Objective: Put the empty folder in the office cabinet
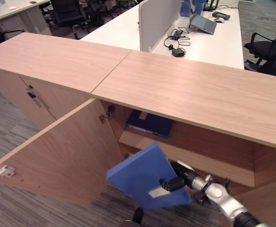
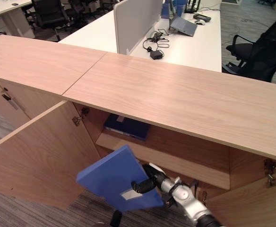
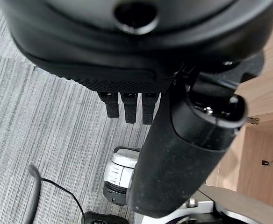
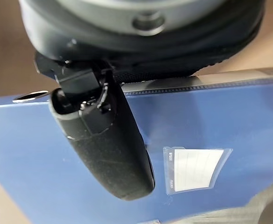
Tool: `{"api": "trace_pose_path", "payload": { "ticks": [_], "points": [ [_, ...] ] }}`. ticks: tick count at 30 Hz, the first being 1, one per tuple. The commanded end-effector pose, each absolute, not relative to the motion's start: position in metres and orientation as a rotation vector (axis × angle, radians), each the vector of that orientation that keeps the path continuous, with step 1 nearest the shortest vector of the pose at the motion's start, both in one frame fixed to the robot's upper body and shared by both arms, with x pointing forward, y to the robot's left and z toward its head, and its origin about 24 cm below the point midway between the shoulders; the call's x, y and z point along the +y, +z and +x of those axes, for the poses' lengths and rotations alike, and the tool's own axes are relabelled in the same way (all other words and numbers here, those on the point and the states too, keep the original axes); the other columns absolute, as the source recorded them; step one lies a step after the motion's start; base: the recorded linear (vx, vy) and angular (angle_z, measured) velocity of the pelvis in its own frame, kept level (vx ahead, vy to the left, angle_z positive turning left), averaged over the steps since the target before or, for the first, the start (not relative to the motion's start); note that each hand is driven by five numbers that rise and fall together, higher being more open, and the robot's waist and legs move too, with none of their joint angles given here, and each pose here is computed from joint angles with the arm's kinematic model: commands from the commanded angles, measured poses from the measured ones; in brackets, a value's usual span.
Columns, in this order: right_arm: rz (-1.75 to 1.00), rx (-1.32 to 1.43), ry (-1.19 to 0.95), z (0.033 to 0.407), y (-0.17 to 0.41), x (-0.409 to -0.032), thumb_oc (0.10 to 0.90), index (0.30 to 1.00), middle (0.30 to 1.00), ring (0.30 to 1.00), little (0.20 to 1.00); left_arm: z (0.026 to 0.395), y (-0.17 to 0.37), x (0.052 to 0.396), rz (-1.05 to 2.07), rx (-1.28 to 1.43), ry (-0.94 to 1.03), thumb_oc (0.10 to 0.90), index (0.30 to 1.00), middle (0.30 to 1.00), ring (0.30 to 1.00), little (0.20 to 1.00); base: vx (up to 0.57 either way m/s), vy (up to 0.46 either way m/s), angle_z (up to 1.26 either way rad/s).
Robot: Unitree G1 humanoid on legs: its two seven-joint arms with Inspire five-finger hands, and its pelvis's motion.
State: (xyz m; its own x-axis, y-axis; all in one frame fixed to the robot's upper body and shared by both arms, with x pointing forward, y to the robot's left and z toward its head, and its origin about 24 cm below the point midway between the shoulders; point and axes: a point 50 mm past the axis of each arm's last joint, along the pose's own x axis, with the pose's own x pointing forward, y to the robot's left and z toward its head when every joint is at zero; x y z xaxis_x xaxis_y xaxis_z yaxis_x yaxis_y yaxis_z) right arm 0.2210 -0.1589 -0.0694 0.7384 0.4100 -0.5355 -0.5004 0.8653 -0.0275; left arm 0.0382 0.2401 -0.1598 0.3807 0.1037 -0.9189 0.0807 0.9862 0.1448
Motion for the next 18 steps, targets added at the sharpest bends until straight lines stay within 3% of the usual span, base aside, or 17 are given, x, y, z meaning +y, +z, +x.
{"api": "trace_pose_path", "payload": {
  "ticks": [1,8,18],
  "points": [
    [0.112,0.339,0.415,0.253,-0.036,-0.137,0.400,0.300,0.300,0.300,0.300,0.094,-0.149,0.241,0.195,1.007,0.005,0.800,0.900,0.900,0.900,0.900,0.00,-0.016,0.09],
    [0.795,0.284,-0.083,0.276,-0.042,-0.164,0.400,0.300,0.300,0.300,0.300,0.096,-0.148,0.235,0.241,0.998,-0.065,0.800,0.900,0.900,0.900,0.900,0.00,-0.003,0.10],
    [1.126,-0.040,-0.480,0.294,-0.015,-0.229,0.400,0.300,0.300,0.300,0.300,0.092,-0.148,0.235,0.255,1.005,-0.072,0.800,0.900,0.900,0.900,0.900,0.00,-0.002,0.00]
  ]
}}
